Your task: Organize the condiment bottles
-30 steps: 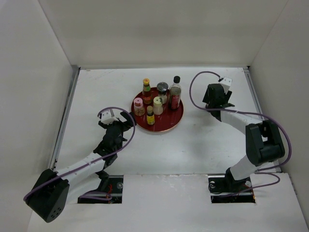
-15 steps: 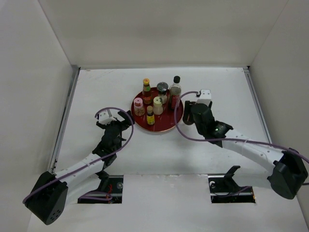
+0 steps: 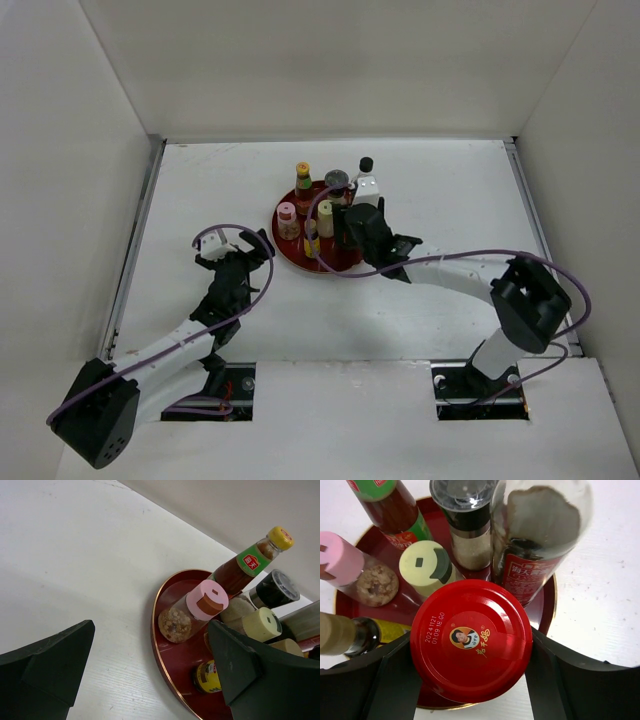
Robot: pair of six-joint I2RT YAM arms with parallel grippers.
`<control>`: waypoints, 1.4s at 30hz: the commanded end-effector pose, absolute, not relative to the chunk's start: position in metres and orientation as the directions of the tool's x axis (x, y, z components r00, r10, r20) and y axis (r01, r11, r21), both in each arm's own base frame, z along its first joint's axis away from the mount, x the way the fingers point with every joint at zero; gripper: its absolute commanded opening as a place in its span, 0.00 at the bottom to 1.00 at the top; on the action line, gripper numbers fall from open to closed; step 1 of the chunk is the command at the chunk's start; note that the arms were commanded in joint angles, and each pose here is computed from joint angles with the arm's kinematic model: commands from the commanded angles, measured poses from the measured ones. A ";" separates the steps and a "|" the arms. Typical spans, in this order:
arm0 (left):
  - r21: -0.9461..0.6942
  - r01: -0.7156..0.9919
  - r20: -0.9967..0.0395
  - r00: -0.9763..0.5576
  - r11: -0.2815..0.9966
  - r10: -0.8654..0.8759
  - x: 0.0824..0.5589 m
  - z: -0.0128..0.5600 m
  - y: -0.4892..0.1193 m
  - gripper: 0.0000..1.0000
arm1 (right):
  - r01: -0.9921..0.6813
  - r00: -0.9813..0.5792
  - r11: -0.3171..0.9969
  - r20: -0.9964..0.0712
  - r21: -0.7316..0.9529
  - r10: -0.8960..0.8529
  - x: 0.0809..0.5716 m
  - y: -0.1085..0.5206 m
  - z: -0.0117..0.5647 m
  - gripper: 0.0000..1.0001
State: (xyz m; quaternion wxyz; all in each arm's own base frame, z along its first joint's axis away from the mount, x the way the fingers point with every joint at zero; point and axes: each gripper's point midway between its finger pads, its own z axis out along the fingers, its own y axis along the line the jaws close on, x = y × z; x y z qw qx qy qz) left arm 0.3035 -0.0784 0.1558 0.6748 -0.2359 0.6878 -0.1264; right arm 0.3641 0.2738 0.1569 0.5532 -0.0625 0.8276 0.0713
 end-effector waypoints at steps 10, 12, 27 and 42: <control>-0.526 -0.152 -0.850 0.061 0.837 -0.523 0.305 0.164 -0.075 1.00 | -0.170 -0.228 0.975 -0.968 0.146 0.105 0.392 0.297 0.189 0.66; -0.529 -0.146 -0.848 0.062 0.836 -0.526 0.305 0.166 -0.076 1.00 | -0.173 -0.230 0.974 -0.967 0.149 0.107 0.390 0.296 0.189 0.79; -0.498 -0.256 -0.864 0.067 0.828 -0.499 0.306 0.168 -0.058 1.00 | -0.096 -0.105 0.951 -0.953 0.295 0.285 0.318 0.195 0.239 1.00; -0.338 -0.488 -0.862 -0.183 0.805 -0.473 0.312 0.154 -0.020 1.00 | 0.052 -0.191 0.873 -0.853 0.486 0.486 0.302 0.143 0.160 1.00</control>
